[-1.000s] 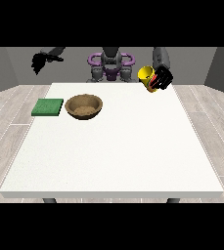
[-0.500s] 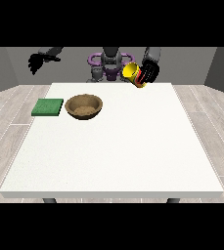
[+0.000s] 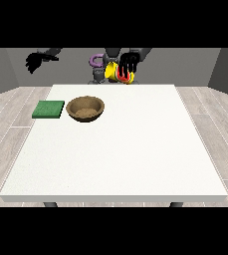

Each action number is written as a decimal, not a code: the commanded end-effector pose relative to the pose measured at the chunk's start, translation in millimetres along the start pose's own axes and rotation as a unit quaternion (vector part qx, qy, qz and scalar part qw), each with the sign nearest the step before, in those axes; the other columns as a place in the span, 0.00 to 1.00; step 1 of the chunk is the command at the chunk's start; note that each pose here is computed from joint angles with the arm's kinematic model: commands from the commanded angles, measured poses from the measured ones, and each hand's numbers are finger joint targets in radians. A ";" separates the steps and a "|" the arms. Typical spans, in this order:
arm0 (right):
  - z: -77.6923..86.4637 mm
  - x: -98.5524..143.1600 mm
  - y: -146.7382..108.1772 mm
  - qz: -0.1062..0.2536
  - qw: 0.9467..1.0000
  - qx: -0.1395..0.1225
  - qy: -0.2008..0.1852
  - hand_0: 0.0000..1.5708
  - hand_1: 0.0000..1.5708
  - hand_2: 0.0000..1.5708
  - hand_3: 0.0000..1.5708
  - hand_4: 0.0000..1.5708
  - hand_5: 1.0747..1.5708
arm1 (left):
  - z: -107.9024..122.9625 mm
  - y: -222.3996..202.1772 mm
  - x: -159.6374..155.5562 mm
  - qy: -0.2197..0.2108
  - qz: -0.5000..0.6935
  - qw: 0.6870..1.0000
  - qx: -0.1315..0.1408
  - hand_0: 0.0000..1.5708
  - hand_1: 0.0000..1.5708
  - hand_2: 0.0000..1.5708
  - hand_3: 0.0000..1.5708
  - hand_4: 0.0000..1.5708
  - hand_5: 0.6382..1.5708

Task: Pick the cup and pour the ball into the bowl, then pick the bowl and place it on the pad

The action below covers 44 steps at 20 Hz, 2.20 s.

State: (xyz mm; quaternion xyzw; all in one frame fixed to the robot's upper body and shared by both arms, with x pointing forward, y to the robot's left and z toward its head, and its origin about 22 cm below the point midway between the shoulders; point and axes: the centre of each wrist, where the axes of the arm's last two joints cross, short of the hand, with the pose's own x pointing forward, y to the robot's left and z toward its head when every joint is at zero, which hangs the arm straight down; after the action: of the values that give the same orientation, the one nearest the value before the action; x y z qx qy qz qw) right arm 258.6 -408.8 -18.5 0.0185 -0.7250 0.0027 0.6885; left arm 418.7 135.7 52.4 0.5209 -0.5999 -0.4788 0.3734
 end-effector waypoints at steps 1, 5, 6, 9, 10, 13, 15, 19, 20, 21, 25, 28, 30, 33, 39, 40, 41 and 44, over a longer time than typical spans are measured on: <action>9.4 -5.9 -5.6 -0.004 1.000 0.018 0.024 0.00 0.00 0.00 0.00 0.00 1.00 | 13.3 -17.0 43.5 -0.062 -0.104 0.992 -0.031 0.95 0.95 1.00 1.00 0.96 0.73; -15.6 9.4 1.0 -0.008 1.000 0.025 -0.003 0.00 0.00 0.00 0.00 0.00 1.00 | 10.2 -11.1 75.5 -0.117 -0.193 0.974 -0.024 0.95 0.95 1.00 1.00 1.00 0.41; -24.8 15.2 4.0 -0.009 0.999 0.036 -0.025 0.00 0.00 0.00 0.00 0.00 1.00 | -5.8 5.5 75.3 -0.124 -0.248 0.961 -0.013 0.96 0.96 1.00 1.00 1.00 0.43; -6.8 -0.6 -4.5 -0.012 1.000 0.019 0.004 0.00 0.00 0.00 0.00 0.00 1.00 | 7.8 -8.3 87.3 -0.168 -0.332 0.928 -0.022 0.97 0.97 1.00 1.00 0.96 0.63; -21.0 11.8 -2.3 -0.006 1.000 0.009 -0.008 0.00 0.00 0.00 0.00 0.00 1.00 | 9.5 -11.8 83.0 -0.184 -0.358 0.915 -0.025 0.97 0.97 1.00 1.00 0.96 0.64; -4.2 -9.0 1.4 -0.012 1.000 0.004 0.005 0.00 0.00 0.00 0.00 0.00 1.00 | 16.4 -13.8 104.1 -0.204 -0.403 0.892 -0.027 0.93 0.93 1.00 1.00 0.94 0.62; -11.5 9.5 -17.1 0.004 1.000 -0.014 -0.009 0.00 0.00 0.00 0.00 0.00 1.00 | 18.7 -14.1 101.4 -0.231 -0.406 0.884 -0.020 0.92 0.92 1.00 1.00 0.97 0.54; -10.2 -10.5 21.0 -0.011 0.999 0.018 0.027 0.00 0.00 0.00 0.00 0.00 1.00 | 14.7 -13.0 85.9 -0.219 -0.409 0.885 -0.046 0.92 0.92 1.00 1.00 0.97 0.53; -10.0 -7.8 9.6 -0.015 0.999 0.003 0.037 0.00 0.00 0.00 0.00 0.00 1.00 | 25.1 -14.3 111.6 -0.225 -0.408 0.884 -0.037 0.92 0.92 1.00 1.00 0.97 0.53; -21.7 -0.1 4.7 -0.022 0.999 -0.019 0.041 0.00 0.00 0.00 0.00 0.00 0.99 | 5.3 8.3 104.4 -0.237 -0.399 0.885 -0.022 0.92 0.92 1.00 1.00 0.98 0.53; -5.3 -5.6 -4.6 -0.018 0.999 -0.036 0.034 0.00 0.00 0.00 0.00 0.07 0.99 | -11.0 30.2 70.1 -0.037 -0.079 0.996 0.011 0.83 0.83 1.00 1.00 1.00 0.46; 0.5 -2.6 -12.8 -0.016 0.998 -0.059 0.030 0.00 0.00 0.00 0.00 0.07 0.99 | -0.3 20.0 48.7 0.032 0.074 0.997 0.018 0.79 0.79 0.98 0.91 0.96 0.60; -2.0 -2.8 -9.3 -0.018 0.997 -0.070 0.029 0.00 0.00 0.00 0.00 0.14 0.99 | 7.4 16.4 54.0 0.072 0.192 0.979 0.015 0.65 0.65 0.80 0.60 0.89 0.71; -21.3 1.5 10.3 -0.034 0.998 -0.048 -0.003 0.00 0.00 0.00 0.00 0.22 0.99 | 26.7 5.3 36.5 0.149 0.338 0.929 0.034 0.00 0.00 0.00 0.00 0.40 1.00; -55.1 9.0 53.0 -0.034 0.997 -0.059 -0.030 0.00 0.00 0.00 0.00 0.19 1.00 | 51.1 16.5 30.6 0.092 0.552 0.828 0.043 0.00 0.00 0.00 0.00 0.00 0.99; -63.1 14.8 59.8 -0.037 0.997 -0.059 -0.040 0.00 0.00 0.00 0.00 0.16 1.00 | 54.1 17.7 28.4 0.080 0.577 0.811 0.051 0.00 0.00 0.00 0.00 0.00 0.99; -66.7 16.3 67.6 -0.034 0.997 -0.062 -0.038 0.00 0.00 0.00 0.00 0.13 1.00 | 63.1 11.6 28.1 0.071 0.596 0.799 0.041 0.00 0.00 0.00 0.00 0.00 0.99; -70.4 -0.9 94.9 -0.053 0.993 -0.101 -0.042 0.00 0.00 0.00 0.00 0.19 1.00 | 76.1 7.2 28.5 0.005 0.624 0.780 0.037 0.00 0.00 0.00 0.00 0.00 0.99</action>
State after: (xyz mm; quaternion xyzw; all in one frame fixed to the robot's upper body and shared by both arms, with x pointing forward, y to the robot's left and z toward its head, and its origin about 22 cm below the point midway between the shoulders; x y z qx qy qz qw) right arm 314.1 -347.1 -8.5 -0.0041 -0.7446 -0.0824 0.6624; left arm 353.3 117.9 43.1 0.1316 -0.7791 -0.1393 0.5969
